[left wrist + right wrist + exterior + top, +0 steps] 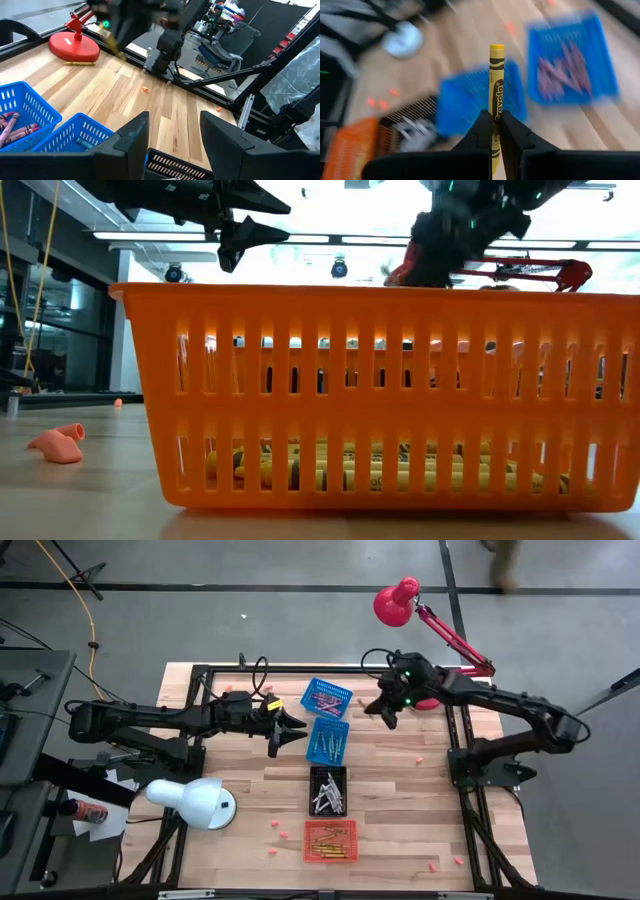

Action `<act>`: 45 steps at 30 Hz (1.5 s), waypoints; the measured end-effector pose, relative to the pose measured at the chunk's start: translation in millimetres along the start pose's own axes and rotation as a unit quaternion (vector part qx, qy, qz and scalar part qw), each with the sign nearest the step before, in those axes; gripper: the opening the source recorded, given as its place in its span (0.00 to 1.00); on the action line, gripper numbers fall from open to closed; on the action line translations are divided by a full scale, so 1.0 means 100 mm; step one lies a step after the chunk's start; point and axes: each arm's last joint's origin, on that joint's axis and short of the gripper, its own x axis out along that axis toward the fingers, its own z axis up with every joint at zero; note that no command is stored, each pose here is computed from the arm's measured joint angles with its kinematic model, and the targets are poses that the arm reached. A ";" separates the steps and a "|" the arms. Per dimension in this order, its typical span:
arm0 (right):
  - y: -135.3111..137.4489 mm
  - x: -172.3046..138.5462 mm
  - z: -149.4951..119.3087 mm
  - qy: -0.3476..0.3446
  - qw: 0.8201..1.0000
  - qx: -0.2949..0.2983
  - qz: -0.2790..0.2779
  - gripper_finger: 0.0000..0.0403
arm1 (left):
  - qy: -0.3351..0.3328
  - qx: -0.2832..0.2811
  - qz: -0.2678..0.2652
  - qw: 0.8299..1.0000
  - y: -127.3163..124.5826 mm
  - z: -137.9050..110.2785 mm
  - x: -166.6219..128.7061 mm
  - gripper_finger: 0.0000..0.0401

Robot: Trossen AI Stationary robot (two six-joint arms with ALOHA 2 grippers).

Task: Sort crayons
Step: Put the yellow crayon into the orange bin

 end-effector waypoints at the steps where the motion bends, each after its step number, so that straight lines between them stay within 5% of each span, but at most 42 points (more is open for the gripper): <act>1: 0.09 -0.02 0.05 -0.023 0.999 -0.018 0.015 0.00 | 0.000 0.000 0.000 1.000 0.00 0.00 0.00 0.41; 9: 0.56 -0.02 0.30 -0.164 0.974 -0.126 0.096 0.00 | 0.000 0.000 0.001 1.000 0.00 0.00 0.00 0.41; 16: 0.76 -0.01 0.33 -0.192 0.962 -0.143 0.130 0.00 | 0.000 0.000 0.001 1.000 0.00 0.00 0.00 0.41; 29: 0.93 0.06 0.28 -0.210 0.971 -0.105 0.055 0.00 | 0.000 0.000 0.001 1.000 0.00 0.00 0.00 0.41; 34: 1.08 0.09 0.23 -0.193 0.976 -0.004 0.096 0.00 | 0.000 0.000 0.001 1.000 0.00 0.00 0.00 0.41; 45: 2.16 0.35 -0.41 -0.071 0.968 -0.013 0.240 0.00 | 0.000 0.000 0.001 1.000 0.01 0.00 0.00 0.41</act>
